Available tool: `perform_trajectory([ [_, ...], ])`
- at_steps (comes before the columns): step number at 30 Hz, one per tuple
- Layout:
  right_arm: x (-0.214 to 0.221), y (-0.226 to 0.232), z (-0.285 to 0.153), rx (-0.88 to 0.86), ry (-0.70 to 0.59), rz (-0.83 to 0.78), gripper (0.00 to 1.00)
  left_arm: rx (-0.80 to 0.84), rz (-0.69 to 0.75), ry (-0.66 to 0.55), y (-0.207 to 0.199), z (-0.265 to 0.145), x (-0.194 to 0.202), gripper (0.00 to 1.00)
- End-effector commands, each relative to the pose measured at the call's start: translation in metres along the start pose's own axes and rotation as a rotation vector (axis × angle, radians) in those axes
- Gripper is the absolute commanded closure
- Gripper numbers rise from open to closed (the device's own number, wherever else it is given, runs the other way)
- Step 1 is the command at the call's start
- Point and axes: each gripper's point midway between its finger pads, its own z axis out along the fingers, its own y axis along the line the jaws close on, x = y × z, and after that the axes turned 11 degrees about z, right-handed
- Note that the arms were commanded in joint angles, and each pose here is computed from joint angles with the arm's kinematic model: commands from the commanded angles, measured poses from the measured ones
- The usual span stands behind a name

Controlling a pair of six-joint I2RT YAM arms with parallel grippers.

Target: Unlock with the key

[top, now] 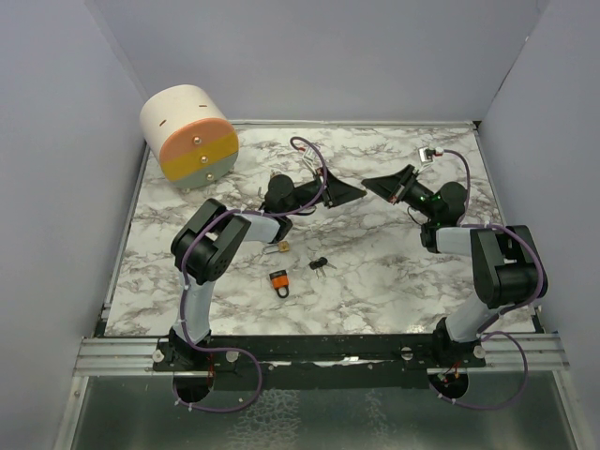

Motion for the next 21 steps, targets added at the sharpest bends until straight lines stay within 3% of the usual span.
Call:
perform_trajectory([
  [1, -0.005, 0.001, -0.002, -0.001, -0.019, -0.016, 0.99, 0.05, 0.031, -0.013, -0.011, 0.004, -0.004, 0.67],
  [4, -0.009, -0.001, -0.002, 0.016, -0.047, -0.016, 0.99, 0.033, 0.031, -0.019, -0.009, -0.003, -0.005, 0.54],
  [7, -0.013, -0.002, -0.002, 0.031, -0.061, -0.021, 0.99, 0.008, 0.036, -0.028, -0.006, -0.014, -0.008, 0.51],
  [10, -0.015, -0.005, -0.002, 0.043, -0.068, -0.026, 0.99, -0.029, 0.044, -0.038, -0.003, -0.029, -0.011, 0.41],
  [11, -0.016, -0.006, -0.001, 0.047, -0.067, -0.033, 0.99, -0.049, 0.048, -0.039, -0.001, -0.034, -0.011, 0.36],
  [13, -0.016, -0.011, -0.002, 0.074, -0.065, -0.048, 0.99, -0.124, 0.064, -0.042, 0.008, -0.046, -0.011, 0.04],
  [21, -0.014, -0.02, -0.014, 0.189, -0.077, -0.14, 0.99, -0.413, 0.172, -0.004, 0.034, -0.087, -0.001, 0.01],
])
